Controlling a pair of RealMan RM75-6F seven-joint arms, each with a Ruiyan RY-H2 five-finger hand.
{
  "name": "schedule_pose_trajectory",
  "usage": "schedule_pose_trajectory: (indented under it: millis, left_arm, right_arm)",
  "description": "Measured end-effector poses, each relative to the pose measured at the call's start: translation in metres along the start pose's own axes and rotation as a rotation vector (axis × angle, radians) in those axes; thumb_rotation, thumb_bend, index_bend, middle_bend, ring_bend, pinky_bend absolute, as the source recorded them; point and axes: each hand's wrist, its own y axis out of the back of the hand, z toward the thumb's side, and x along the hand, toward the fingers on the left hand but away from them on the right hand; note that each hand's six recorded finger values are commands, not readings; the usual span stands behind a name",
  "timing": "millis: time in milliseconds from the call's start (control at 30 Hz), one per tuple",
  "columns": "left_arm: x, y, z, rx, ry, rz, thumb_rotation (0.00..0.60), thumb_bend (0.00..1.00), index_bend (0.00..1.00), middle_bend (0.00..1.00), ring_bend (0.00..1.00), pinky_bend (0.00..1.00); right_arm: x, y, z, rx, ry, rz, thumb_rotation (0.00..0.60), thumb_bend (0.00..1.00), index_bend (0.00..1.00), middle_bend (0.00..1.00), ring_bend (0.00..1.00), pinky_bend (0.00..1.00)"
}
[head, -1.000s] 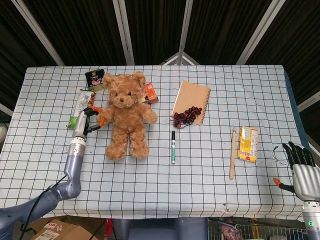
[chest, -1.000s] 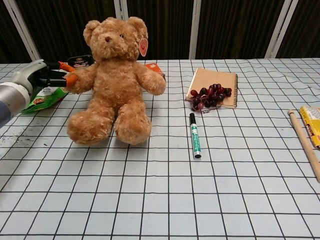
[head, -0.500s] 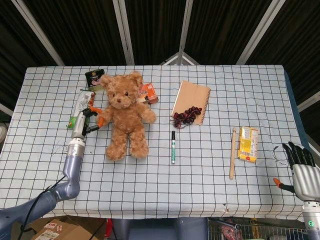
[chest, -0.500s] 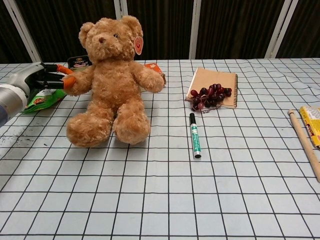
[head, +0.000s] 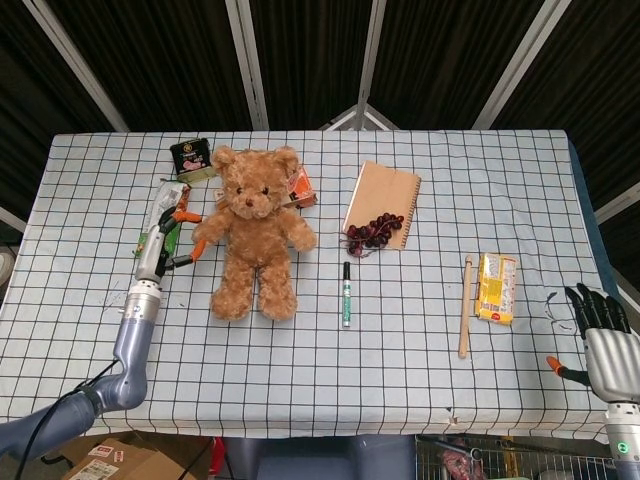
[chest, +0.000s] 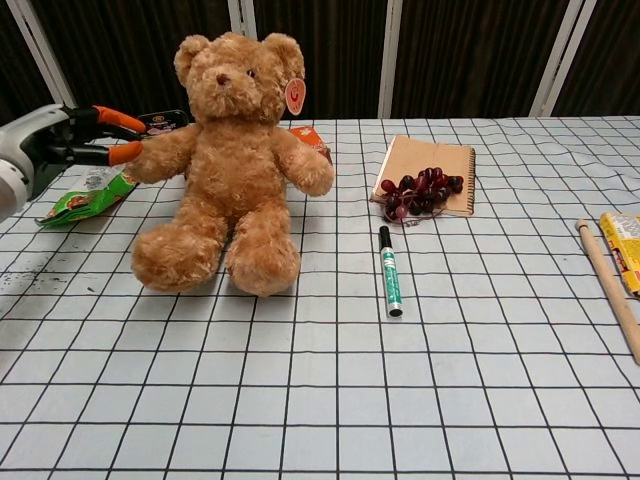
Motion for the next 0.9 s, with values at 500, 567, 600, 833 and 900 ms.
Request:
schedule_pose_trajectory:
  millis: [500, 567, 600, 833, 900]
  left_arm:
    - [-0.11, 0.075, -0.003, 0.576, -0.05, 0.023, 0.6, 0.49, 0.32, 0.21, 0.0, 0.0]
    - [-0.13, 0.091, -0.01, 0.744, -0.026, 0.054, 0.6, 0.49, 0.31, 0.19, 0.0, 0.0]
    - [-0.14, 0.099, -0.013, 0.814, -0.013, 0.071, 0.6, 0.49, 0.3, 0.17, 0.0, 0.0]
    - [-0.179, 0.142, -0.02, 1.131, 0.005, 0.186, 0.6, 0.49, 0.26, 0.1, 0.0, 0.0]
    - [-0.185, 0.153, -0.023, 1.178, -0.005, 0.218, 0.6, 0.49, 0.25, 0.09, 0.0, 0.0]
  right_arm:
    - [0.002, 0.002, 0.004, -0.007, 0.015, -0.007, 0.6, 0.17, 0.02, 0.0, 0.0, 0.0]
    - [0.003, 0.002, 0.004, -0.007, 0.015, -0.009, 0.6, 0.17, 0.02, 0.0, 0.0, 0.0]
    - [0.003, 0.003, 0.005, -0.007, 0.015, -0.011, 0.6, 0.17, 0.02, 0.0, 0.0, 0.0]
    - [0.005, 0.005, 0.005, -0.003, 0.012, -0.024, 0.6, 0.17, 0.02, 0.0, 0.0, 0.0]
    - [0.005, 0.007, 0.005, -0.005, 0.007, -0.028, 0.6, 0.17, 0.02, 0.0, 0.0, 0.0]
